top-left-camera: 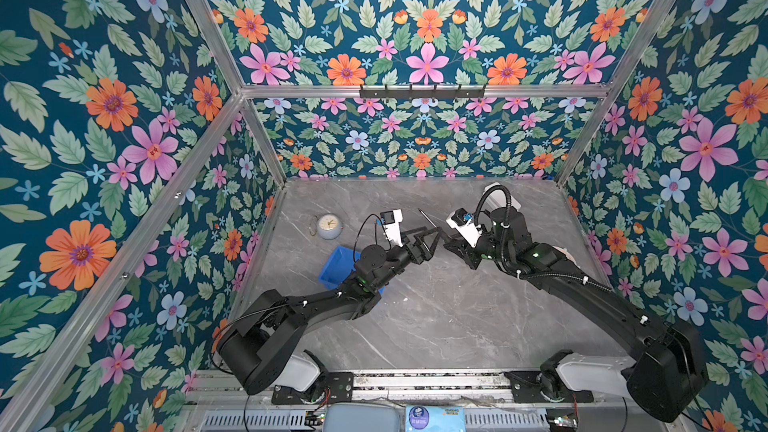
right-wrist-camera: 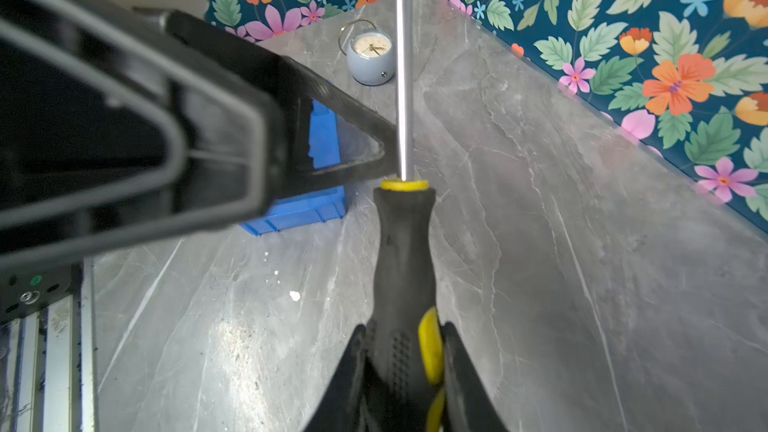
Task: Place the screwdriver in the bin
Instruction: 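Lift the screwdriver with the right gripper and carry it toward the left gripper, then close the left gripper on the screwdriver shaft and open the right gripper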
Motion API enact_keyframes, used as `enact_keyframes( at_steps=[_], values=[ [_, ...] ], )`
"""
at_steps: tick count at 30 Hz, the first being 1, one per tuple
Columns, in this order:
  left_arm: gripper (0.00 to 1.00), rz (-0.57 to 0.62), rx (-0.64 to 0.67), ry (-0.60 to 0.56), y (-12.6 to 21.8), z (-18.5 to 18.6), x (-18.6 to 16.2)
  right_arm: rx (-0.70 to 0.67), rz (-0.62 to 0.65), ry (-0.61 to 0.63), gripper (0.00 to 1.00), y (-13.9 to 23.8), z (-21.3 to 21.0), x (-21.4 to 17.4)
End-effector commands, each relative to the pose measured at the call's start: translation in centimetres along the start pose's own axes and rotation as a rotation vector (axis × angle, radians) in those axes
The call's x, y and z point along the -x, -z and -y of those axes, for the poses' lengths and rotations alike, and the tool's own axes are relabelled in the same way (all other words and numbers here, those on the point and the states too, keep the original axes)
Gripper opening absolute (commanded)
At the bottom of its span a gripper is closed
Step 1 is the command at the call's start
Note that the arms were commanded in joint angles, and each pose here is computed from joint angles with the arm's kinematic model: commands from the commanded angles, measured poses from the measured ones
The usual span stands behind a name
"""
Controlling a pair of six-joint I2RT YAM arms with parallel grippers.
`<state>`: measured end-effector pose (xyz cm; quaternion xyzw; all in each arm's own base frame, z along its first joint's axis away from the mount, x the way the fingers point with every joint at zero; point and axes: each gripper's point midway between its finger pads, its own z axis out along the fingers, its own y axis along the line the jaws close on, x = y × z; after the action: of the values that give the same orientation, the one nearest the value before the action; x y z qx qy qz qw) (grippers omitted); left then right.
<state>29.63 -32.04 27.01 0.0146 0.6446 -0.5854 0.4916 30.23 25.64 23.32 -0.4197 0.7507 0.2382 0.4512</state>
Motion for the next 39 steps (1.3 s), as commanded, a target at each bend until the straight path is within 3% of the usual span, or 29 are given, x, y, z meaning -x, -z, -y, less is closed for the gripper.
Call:
enact_keyframes(
  at_steps=[1,5,10,20,26,30,35,39],
  values=[
    [0.79,0.081,-0.094,0.040,0.3,1.9,1.6,0.023,0.061,0.045,0.00,0.3,-0.5,1.8],
    [0.65,0.080,-0.120,0.041,0.3,2.1,1.4,0.048,0.068,0.048,0.00,0.3,-0.9,2.2],
    [0.40,0.076,-0.116,0.045,0.1,1.8,1.2,0.066,0.065,0.050,0.00,0.2,-1.3,2.2],
    [0.25,0.066,-0.123,0.045,-0.1,1.8,1.0,0.107,0.042,0.055,0.00,0.2,-2.2,1.5],
    [0.01,0.055,-0.133,0.021,0.0,2.2,0.9,0.108,0.045,0.054,0.00,0.3,-2.2,1.7],
    [0.00,0.048,-0.123,0.014,0.1,2.1,0.8,0.106,0.040,0.047,0.00,0.2,-2.1,1.7],
    [0.00,0.058,-0.075,0.014,0.6,1.4,1.0,0.101,0.050,0.046,0.38,0.4,-2.1,2.1],
    [0.00,0.044,0.056,0.034,1.5,-0.8,0.9,0.113,0.048,0.056,0.76,0.9,-2.5,2.3]
  ],
)
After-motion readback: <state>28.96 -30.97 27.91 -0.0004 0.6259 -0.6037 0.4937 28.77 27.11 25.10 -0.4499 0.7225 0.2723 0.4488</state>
